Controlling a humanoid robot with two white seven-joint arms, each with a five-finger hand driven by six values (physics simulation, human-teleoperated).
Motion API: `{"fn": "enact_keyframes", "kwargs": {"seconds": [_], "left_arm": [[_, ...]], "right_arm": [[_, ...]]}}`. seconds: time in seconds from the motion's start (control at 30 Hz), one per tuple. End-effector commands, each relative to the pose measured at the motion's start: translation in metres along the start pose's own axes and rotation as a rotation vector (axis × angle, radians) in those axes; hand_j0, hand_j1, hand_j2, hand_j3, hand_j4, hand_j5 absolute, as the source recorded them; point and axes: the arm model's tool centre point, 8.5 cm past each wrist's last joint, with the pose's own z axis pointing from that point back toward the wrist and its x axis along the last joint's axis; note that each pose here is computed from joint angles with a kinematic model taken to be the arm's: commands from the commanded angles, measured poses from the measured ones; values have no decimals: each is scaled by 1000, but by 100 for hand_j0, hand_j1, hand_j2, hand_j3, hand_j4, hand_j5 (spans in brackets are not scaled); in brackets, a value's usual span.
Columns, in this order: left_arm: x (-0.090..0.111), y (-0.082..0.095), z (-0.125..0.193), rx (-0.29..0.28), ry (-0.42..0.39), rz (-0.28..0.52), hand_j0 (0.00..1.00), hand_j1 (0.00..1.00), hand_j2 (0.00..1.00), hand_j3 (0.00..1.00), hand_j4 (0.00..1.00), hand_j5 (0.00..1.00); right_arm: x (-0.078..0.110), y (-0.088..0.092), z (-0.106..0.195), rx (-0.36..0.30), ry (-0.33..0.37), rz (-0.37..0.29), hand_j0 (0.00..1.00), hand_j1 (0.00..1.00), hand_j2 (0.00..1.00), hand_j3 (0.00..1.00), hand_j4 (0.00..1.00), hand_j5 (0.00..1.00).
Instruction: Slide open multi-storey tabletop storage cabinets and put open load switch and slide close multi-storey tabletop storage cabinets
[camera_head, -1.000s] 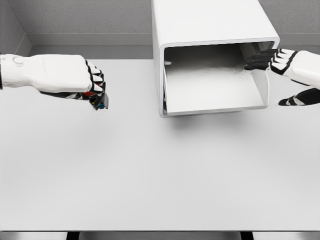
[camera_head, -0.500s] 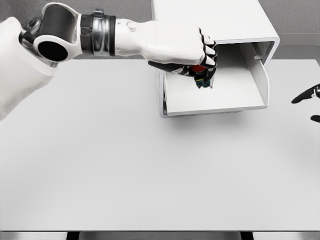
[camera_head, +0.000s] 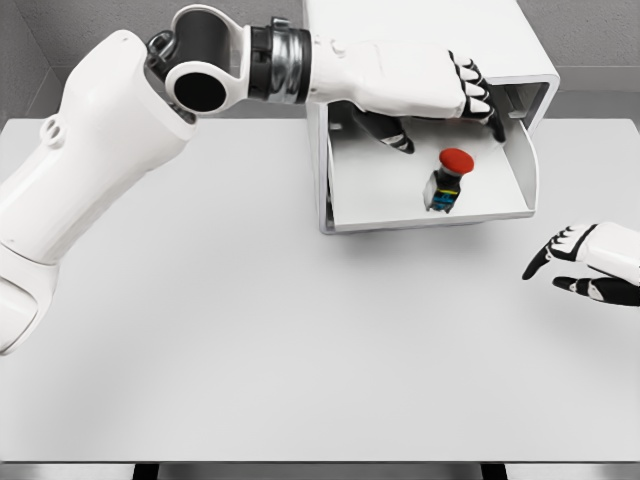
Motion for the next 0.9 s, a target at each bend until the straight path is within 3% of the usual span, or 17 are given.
{"fn": "enact_keyframes", "kwargs": {"seconds": [0.0, 0.1, 0.2, 0.3, 0.37, 0.43, 0.5, 0.6, 0.63, 0.67, 0.73, 0.87], "left_arm": [[-1, 1, 1, 7, 2, 7, 100, 100, 100, 100, 100, 100], [0, 7, 7, 11, 1, -6, 100, 100, 100, 100, 100, 100], [-1, 18, 36, 64, -16, 46, 100, 100, 100, 100, 100, 100], [14, 29, 53, 93, -60, 33, 100, 100, 100, 100, 100, 100], [34, 38, 110, 120, -86, 55, 100, 100, 100, 100, 100, 100], [59, 40, 183, 78, -29, 56, 100, 100, 100, 100, 100, 100], [53, 11, 266, -18, 197, 133, 100, 100, 100, 100, 100, 100], [50, -64, 319, -127, 353, 338, 100, 100, 100, 100, 100, 100], [50, -103, 322, -157, 369, 437, 100, 100, 100, 100, 100, 100], [56, -134, 308, -186, 329, 500, 100, 100, 100, 100, 100, 100], [61, -168, 259, -250, 232, 476, 100, 100, 100, 100, 100, 100], [64, -179, 249, -249, 209, 496, 100, 100, 100, 100, 100, 100]], "right_arm": [[1, 9, -6, 28, -12, -18, 56, 56, 56, 56, 56, 56], [3, 11, -11, 36, -25, -18, 56, 56, 56, 56, 56, 56], [6, 9, -22, 45, -55, -10, 56, 56, 56, 56, 56, 56], [10, 3, -34, 50, -87, 8, 56, 56, 56, 56, 56, 56], [14, 4, -46, 68, -118, 13, 56, 56, 56, 56, 56, 56], [16, 3, -52, 75, -136, 18, 56, 56, 56, 56, 56, 56], [17, -2, -53, 68, -138, 28, 56, 56, 56, 56, 56, 56], [17, -12, -54, 52, -140, 52, 58, 58, 58, 58, 58, 58], [18, -18, -55, 43, -142, 64, 58, 58, 58, 58, 58, 58], [19, -25, -56, 31, -145, 80, 58, 58, 58, 58, 58, 58], [19, -33, -57, 17, -147, 97, 59, 59, 59, 59, 59, 59], [19, -34, -57, 16, -147, 98, 60, 60, 60, 60, 60, 60]]}}
